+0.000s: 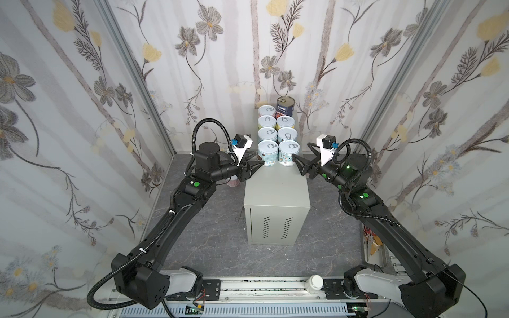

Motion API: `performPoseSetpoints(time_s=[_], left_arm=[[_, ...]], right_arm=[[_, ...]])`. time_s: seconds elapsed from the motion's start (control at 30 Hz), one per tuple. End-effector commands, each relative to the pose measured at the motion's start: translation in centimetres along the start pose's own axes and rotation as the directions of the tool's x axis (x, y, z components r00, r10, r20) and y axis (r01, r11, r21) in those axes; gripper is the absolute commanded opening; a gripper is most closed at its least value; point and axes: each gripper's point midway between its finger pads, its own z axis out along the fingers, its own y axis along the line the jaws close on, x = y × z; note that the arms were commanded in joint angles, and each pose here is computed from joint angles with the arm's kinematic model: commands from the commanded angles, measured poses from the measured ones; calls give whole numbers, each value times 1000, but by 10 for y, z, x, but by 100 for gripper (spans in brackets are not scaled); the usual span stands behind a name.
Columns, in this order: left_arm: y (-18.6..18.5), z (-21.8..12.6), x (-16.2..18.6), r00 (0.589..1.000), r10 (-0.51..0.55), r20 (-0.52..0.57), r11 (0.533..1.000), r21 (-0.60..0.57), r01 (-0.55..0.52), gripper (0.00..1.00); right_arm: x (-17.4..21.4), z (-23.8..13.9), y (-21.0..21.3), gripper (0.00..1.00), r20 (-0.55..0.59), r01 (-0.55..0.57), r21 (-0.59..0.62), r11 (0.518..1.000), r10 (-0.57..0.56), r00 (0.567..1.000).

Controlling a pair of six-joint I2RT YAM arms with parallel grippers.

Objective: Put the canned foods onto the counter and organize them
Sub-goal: 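Draw both grippers back from the cabinet toward the floor cans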

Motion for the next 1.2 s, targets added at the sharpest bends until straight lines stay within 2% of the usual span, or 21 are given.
performPoseSetpoints(time_s=[0.0, 0.13, 0.17, 0.3, 0.37, 0.53, 0.7, 0.83, 1.03, 1.17], left_arm=[[3, -6, -8, 999, 42, 22, 999, -35, -42, 53], [12, -12, -13, 998, 61, 35, 994, -96, -57, 61], [10, -22, -25, 994, 84, 64, 990, -118, -76, 65], [24, -34, -27, 992, 98, 80, 979, -186, -82, 76], [34, -42, -33, 989, 108, 104, 971, -226, -82, 82], [65, -55, -40, 981, 108, 160, 944, -325, -51, 100], [100, -64, -47, 973, 99, 208, 914, -406, -6, 100], [128, -66, -43, 970, 85, 228, 885, -464, 32, 100], [156, -64, -35, 973, 57, 223, 858, -508, 67, 100], [168, -56, -16, 982, 17, 190, 851, -518, 86, 100]], right_arm=[[-18, -3, -2, 85, 52, 28, 14, 999, -29, 998], [-31, -13, -26, 86, 60, 30, 98, 995, -36, 998], [-35, -17, -35, 87, 63, 20, 130, 991, -28, 998], [-44, -32, -71, 93, 70, -3, 243, 970, -15, 997], [-41, -36, -93, 99, 55, -20, 320, 947, 2, 998], [-17, -34, -138, 100, 6, -74, 442, 894, 80, 997], [18, -25, -175, 100, -22, -129, 532, 837, 167, 986], [51, -4, -185, 100, -85, -146, 493, 858, 215, 973], [102, 19, -201, 100, -120, -184, 492, 851, 276, 954], [154, 37, -216, 100, -185, -212, 488, 847, 338, 923]])
